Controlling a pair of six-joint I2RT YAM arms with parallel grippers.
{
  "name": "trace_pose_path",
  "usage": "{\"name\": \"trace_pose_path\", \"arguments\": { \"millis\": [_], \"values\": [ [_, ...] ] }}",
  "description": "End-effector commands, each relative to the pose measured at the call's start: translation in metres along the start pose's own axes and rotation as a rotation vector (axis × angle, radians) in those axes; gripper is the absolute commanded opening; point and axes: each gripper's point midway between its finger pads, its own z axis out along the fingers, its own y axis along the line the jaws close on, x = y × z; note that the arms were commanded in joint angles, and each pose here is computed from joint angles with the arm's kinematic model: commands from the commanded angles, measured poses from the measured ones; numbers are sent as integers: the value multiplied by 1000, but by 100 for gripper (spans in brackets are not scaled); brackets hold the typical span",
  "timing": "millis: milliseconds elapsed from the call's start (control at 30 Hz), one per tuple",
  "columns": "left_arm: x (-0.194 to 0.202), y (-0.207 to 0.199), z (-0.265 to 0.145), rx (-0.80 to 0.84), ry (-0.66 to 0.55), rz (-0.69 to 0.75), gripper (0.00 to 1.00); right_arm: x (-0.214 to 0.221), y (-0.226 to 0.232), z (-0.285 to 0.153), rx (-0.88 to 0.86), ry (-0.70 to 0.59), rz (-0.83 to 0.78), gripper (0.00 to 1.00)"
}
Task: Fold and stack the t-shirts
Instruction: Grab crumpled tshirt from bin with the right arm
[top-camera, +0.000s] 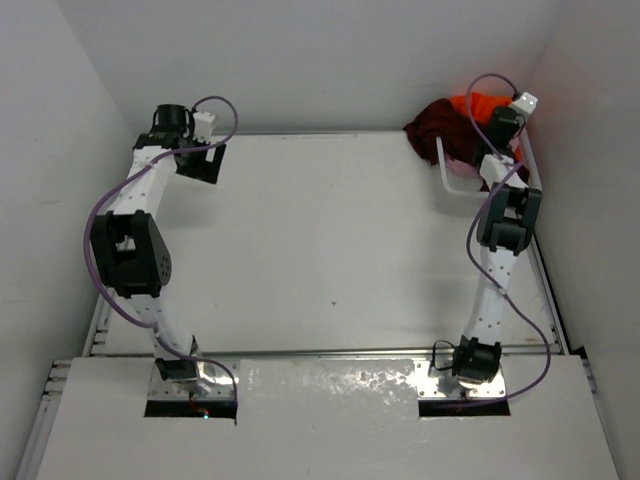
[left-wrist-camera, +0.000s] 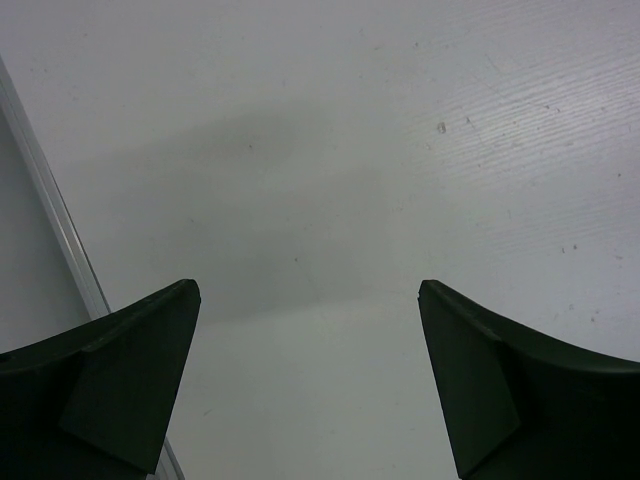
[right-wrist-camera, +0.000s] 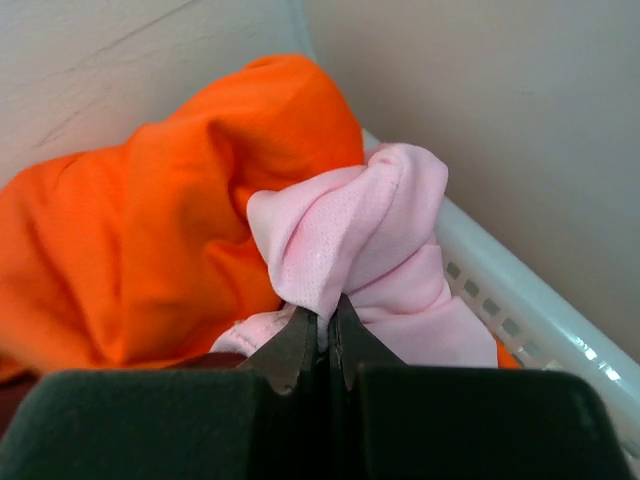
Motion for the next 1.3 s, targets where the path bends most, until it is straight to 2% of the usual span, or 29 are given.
{"name": "trace_pose_path", "arguments": {
  "millis": [0,33,67,300,333,367,400,433,467,600,633,667,700,733,767,800,833,933,1000,1133,1200,1267],
  "values": [
    [-4,-1,-2,-5,-15,18,89,-85,37,-32,-145,-154,112,0],
    [-4,-2,-2,-1,-15,20,89,-87,39,-40,-154,-163,124,0],
    [-4,-3,-2,3,-14,20,89,-67,34,-48,-145,-153,130,0],
    [-7,-6,-3,20,-28,19,89,-55,21,-127,-163,-132,147,0],
    [-7,-7,-4,29,-33,19,89,-31,10,-140,-153,-82,128,0],
    [-8,-8,-4,33,-36,17,89,-53,8,-154,-162,-116,152,0],
    [-8,-8,-5,36,-40,17,89,-54,4,-163,-164,-113,151,0],
    [-10,-11,-5,48,-46,22,89,-37,-2,-174,-169,-72,132,0],
    [-10,-11,-5,51,-47,22,89,-48,-5,-186,-178,-74,129,0],
    [-15,-10,-6,53,-64,29,89,-18,-12,-212,-222,55,79,0],
    [-15,-10,-6,52,-66,29,89,-12,-13,-214,-231,84,72,5],
    [-16,-10,-6,53,-67,29,89,-5,-10,-215,-255,136,83,46],
    [-15,-11,-5,57,-65,29,89,-1,-16,-209,-254,168,96,58],
    [-15,-12,-6,63,-69,30,89,-19,-9,-200,-275,164,145,64],
    [-13,-14,-6,69,-66,30,89,-13,-18,-195,-258,225,161,71],
    [-12,-15,-6,75,-65,32,89,-6,-22,-187,-233,259,177,69],
    [-12,-15,-6,76,-65,32,89,-28,-20,-176,-223,232,216,65],
    [-11,-17,-7,82,-67,30,89,-22,-31,-159,-133,230,216,54],
    [-10,-18,-7,86,-67,24,89,-12,-30,-149,-92,244,225,53],
    [-9,-18,-9,83,-66,33,89,-6,-11,-139,-125,213,218,53],
    [-7,-16,-9,72,-59,37,89,-2,-10,-138,-109,227,184,44],
    [-4,-16,-9,69,-54,40,89,0,-13,-143,-94,229,176,31]
  ]
}}
